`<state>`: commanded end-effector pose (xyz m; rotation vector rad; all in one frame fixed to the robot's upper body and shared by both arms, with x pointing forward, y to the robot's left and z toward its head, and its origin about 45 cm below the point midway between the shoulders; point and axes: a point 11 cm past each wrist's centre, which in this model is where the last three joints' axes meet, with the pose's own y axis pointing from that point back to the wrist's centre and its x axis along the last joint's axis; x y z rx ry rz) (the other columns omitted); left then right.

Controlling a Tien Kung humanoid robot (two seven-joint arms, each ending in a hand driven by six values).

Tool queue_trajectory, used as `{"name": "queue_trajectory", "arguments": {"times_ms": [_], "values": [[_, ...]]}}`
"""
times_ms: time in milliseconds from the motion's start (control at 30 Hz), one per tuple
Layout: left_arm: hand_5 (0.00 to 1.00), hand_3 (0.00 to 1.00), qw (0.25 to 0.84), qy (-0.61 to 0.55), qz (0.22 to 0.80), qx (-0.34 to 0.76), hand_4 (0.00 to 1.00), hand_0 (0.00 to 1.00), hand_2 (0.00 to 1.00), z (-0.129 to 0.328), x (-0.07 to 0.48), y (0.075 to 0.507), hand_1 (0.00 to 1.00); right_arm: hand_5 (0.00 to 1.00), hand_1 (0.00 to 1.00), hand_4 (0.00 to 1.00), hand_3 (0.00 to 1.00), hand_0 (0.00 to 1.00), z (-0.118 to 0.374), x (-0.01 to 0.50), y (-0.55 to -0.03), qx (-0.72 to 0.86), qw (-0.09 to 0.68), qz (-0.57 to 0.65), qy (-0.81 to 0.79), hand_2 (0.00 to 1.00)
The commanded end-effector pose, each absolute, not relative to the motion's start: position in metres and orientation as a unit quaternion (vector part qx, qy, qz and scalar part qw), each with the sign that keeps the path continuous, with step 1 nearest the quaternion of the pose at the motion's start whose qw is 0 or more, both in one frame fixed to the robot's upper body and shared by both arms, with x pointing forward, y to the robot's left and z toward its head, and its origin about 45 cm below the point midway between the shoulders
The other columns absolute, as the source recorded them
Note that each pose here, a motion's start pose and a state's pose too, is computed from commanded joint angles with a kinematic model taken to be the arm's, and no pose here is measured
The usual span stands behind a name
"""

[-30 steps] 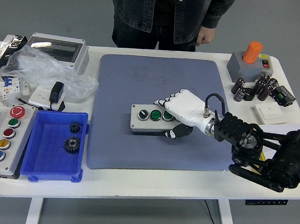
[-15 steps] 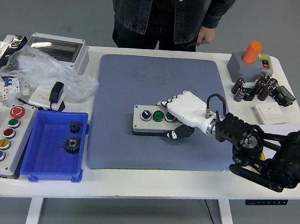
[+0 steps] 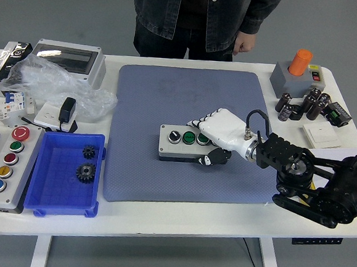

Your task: Pick up the button,place it on the desk,press the button,press the button

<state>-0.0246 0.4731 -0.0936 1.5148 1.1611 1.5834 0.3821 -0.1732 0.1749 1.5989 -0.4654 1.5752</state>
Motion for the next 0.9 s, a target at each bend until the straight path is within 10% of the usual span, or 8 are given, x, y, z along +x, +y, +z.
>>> {"name": "queue_trajectory", "arguments": {"times_ms": [900], "values": [[0.423,0.668,0.326,0.438,0.607,0.577,0.684,0.686,0.663,-0.0935,-0.0229,0.4735,0.725,0.292,0.676,0.895,0.818,0.648,0.1739,0.3837,-0.1726,0.638,0.426,0.617,-0.174,0.710]]}}
